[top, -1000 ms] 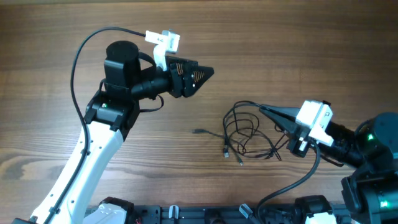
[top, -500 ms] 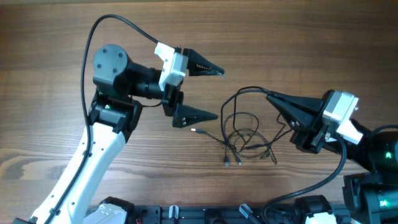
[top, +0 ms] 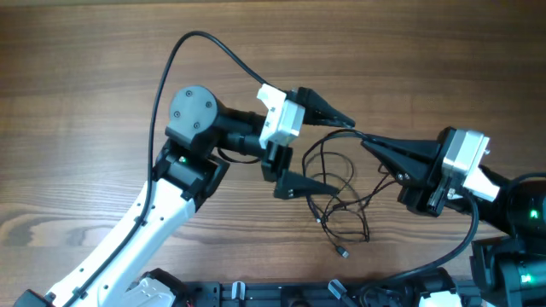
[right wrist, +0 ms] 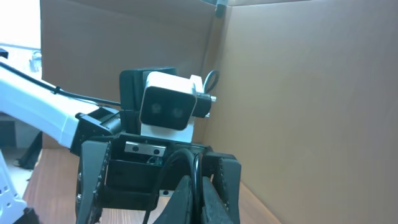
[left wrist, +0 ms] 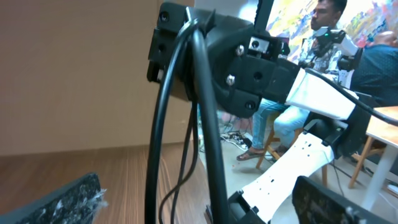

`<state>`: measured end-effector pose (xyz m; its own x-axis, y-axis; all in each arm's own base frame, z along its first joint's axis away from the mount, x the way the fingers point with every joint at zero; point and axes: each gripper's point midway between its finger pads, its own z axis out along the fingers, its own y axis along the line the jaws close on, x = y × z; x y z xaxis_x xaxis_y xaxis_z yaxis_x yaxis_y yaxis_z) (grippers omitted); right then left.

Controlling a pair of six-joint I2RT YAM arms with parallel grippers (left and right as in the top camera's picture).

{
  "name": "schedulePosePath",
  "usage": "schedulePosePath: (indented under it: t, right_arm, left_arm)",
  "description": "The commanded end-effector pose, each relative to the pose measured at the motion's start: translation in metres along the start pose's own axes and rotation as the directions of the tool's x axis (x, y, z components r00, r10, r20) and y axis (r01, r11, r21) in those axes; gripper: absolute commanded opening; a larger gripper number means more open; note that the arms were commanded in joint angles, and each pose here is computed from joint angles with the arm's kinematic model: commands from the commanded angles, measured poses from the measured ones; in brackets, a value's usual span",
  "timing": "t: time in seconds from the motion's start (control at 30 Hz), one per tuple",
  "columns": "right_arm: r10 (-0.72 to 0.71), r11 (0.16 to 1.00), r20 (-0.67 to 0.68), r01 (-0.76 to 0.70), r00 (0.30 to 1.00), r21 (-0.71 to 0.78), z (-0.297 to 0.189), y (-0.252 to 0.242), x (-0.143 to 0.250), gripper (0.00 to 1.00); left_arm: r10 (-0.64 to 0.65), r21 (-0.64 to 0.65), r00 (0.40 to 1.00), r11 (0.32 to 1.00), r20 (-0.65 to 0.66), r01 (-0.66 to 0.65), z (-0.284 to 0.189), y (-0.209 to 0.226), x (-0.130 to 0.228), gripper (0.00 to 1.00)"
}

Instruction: Untangle cables

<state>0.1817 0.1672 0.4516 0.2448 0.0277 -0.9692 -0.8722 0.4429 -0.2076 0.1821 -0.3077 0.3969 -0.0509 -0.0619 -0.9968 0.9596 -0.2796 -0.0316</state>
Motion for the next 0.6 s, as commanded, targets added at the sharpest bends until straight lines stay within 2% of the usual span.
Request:
schedulePosePath:
  t: [0.0,0.03,0.1,0.2,0.3,0.4,0.47,0.57]
  right_arm:
    - [-0.013,1.0,0.011,0.014,1.0,-0.024,-0.001,0.006,-0.007,0.05]
    - [-0.009,1.0,0.007,0.009,1.0,-0.011,-0.001,0.004,-0.006,0.1]
    - [0.03,0.996,-0.018,-0.028,0.999,0.085,-0.002,-0.013,0.002,0.15]
    - [0.119,0.968,-0.076,-0.099,0.99,0.233,-0.007,-0.036,0.024,0.15]
    - [0.115,0.966,-0.1,-0.088,0.988,0.243,-0.008,-0.037,0.031,0.15]
    - [0.127,0.957,-0.151,-0.081,0.98,0.28,-0.01,-0.043,0.046,0.59]
    - [0.212,0.943,-0.207,-0.145,0.955,0.299,-0.012,-0.044,0.068,0.78]
    - [0.35,0.914,-0.296,-0.256,0.889,0.314,-0.013,-0.041,0.105,0.95]
  left_arm:
    - [0.068,-0.022,0.997,0.997,0.028,-0.067,0.0,-0.001,-0.014,0.34]
    - [0.088,-0.023,0.996,0.996,0.034,-0.087,0.0,-0.002,-0.016,0.04]
    - [0.142,-0.038,0.988,0.99,0.068,-0.139,-0.005,-0.003,-0.031,0.04]
    - [0.191,-0.135,0.97,0.976,0.151,-0.171,-0.026,0.004,-0.064,0.04]
    - [0.217,-0.217,0.96,0.96,0.178,-0.176,-0.048,0.011,-0.079,0.04]
    - [0.253,-0.343,0.942,0.924,0.22,-0.168,-0.072,0.023,-0.098,0.04]
    - [0.326,-0.486,0.905,0.859,0.273,-0.162,-0.099,0.032,-0.124,0.04]
    - [0.415,-0.57,0.862,0.799,0.291,-0.192,-0.119,0.025,-0.153,0.04]
